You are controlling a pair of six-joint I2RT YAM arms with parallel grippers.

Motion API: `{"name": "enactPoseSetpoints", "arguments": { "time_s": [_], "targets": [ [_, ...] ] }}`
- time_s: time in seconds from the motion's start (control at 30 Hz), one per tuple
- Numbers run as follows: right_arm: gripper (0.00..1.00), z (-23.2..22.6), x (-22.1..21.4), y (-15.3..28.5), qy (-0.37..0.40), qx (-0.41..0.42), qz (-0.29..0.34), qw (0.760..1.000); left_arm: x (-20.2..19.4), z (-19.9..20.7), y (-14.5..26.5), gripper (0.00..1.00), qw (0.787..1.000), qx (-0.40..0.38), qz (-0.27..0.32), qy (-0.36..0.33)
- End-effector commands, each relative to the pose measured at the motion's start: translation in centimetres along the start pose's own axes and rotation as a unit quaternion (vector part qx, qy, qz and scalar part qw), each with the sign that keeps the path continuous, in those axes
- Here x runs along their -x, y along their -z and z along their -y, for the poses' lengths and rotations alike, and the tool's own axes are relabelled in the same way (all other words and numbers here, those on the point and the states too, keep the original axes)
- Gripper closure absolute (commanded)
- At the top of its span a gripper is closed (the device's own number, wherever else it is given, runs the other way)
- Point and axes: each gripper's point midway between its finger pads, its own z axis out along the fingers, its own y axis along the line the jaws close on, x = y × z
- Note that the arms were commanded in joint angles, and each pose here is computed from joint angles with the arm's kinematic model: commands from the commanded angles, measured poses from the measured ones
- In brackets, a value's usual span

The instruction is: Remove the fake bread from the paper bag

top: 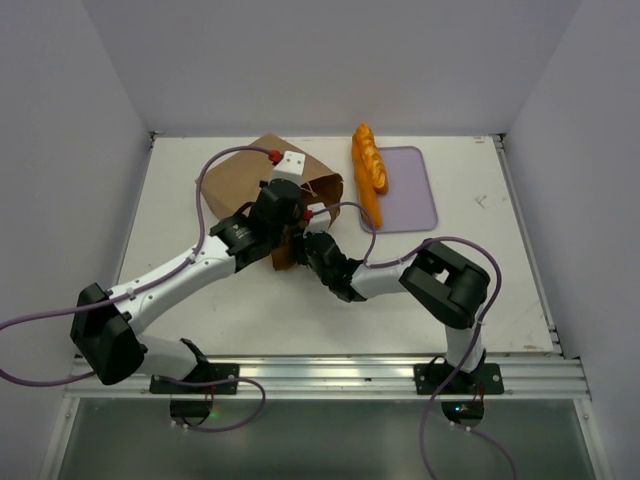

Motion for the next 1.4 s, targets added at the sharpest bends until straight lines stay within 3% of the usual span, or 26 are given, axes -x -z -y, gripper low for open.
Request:
{"name": "enactPoseSetpoints", "arguments": {
  "time_s": [0.0, 0.7, 1.37],
  "targets": [
    [0.55, 0.3, 1.7, 0.0, -0.006, -0.016, 0.025, 1.0, -0.1, 0.3, -0.2, 1.0, 1.0, 0.001, 0.005, 0.015],
    [0.52, -0.4, 1.6, -2.3, 0.018, -0.024, 0.026, 0.999, 0.2, 1.0, 0.7, 1.0, 0.999, -0.024, 0.008, 0.022],
    [0.56, 0.5, 2.0, -4.1, 0.018, -0.047, 0.028, 0.998, -0.8, 0.6, 1.6, 1.0, 0.999, -0.027, 0.003, 0.021]
  ]
}}
